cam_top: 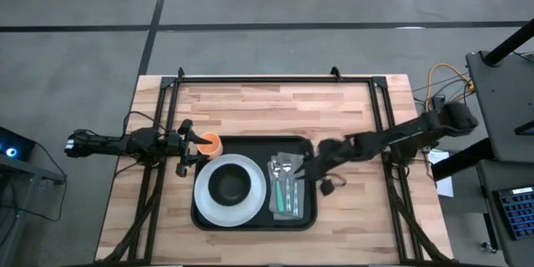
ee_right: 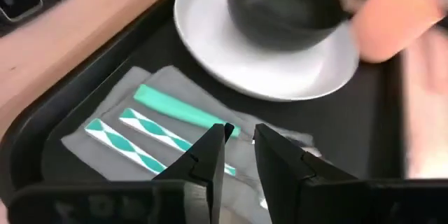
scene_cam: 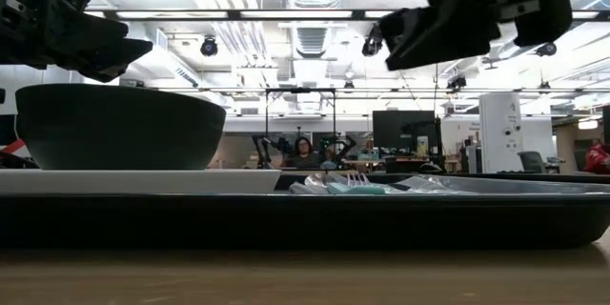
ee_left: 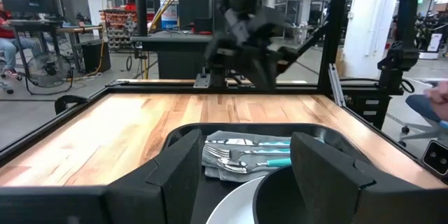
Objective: Set up tray
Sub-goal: Return to Home Position
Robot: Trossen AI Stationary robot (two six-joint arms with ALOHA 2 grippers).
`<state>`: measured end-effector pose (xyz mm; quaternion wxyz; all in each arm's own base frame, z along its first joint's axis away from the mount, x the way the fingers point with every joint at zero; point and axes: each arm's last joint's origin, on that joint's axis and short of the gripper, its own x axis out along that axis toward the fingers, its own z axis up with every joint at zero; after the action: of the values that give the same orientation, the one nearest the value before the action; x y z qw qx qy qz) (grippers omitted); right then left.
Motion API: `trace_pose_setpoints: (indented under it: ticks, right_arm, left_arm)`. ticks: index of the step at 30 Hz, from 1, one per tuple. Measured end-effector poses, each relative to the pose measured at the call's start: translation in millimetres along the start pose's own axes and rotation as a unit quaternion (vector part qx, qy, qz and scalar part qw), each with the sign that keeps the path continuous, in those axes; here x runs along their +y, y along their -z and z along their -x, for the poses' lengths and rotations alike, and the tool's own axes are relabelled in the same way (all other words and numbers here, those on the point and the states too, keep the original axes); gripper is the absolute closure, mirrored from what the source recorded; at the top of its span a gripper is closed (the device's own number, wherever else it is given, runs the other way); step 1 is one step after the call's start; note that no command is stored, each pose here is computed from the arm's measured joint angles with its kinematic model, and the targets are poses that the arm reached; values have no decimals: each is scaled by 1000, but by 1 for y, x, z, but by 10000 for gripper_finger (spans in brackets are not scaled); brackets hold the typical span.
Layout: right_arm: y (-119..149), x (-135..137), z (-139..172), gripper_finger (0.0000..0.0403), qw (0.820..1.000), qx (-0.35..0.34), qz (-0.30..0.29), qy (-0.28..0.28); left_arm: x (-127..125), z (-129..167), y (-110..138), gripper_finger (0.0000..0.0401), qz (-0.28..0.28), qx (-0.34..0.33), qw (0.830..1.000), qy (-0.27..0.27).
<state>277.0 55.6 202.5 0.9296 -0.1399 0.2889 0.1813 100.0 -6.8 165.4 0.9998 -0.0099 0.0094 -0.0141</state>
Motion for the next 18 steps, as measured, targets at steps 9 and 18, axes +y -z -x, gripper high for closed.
trace_pose_setpoints:
  ticks: [9,18]
  right_arm:
    - [44,-25,57,322,992,-81,-41,84]
    - [85,-19,83,317,964,-205,-39,167]
  left_arm:
    - [0,0,0,203,0,0,1000,0]
    - [0,0,0,203,0,0,1000,0]
